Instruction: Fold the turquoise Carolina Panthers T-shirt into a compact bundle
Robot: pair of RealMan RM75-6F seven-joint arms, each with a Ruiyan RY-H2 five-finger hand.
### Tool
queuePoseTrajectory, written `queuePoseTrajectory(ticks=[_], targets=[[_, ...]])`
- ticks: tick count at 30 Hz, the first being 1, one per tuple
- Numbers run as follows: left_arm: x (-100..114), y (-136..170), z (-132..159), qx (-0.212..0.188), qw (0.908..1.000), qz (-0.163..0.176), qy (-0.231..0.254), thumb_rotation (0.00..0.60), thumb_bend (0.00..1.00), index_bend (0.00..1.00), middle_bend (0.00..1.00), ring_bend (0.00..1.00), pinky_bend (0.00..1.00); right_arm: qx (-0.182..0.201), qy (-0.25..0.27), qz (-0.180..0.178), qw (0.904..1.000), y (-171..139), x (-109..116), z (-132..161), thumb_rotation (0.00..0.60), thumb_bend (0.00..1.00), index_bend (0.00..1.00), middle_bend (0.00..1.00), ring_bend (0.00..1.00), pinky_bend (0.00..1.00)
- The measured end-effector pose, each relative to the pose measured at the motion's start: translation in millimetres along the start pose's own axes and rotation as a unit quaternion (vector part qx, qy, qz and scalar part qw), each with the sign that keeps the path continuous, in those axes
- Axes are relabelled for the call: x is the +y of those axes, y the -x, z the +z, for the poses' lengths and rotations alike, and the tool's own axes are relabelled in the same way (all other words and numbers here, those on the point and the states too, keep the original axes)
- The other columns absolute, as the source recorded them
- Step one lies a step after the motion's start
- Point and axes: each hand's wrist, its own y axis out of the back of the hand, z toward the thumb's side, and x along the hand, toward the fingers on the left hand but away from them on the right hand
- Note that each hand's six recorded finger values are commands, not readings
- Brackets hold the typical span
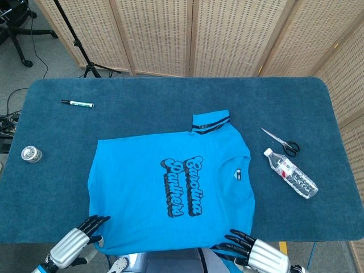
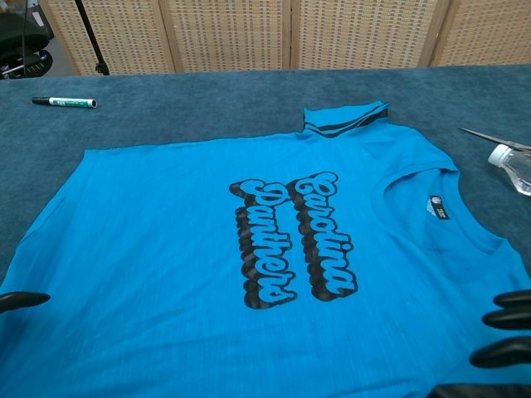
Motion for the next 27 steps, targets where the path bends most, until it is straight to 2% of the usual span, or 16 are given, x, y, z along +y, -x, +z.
queuePoseTrajectory(ticks=[6, 27], targets=[[-1, 3, 0, -0.004, 1.0000, 0.000, -0.005, 0.600, 0.50, 0.85, 0.00, 0.00, 0.00, -0.009, -0.007, -0.002, 0.9999, -6, -2, 2, 0.600, 0.44, 0.66, 0.14, 0.00, 0.00], [-3, 11, 7, -0.020, 0.9998, -0.005, 0.005, 0.600, 0.49, 0.85, 0.00, 0.00, 0.00, 0.017, 0.007, -0.006, 0.9998, -8, 0, 13, 0.600, 0.44, 0.67, 0.14, 0.00, 0.00]])
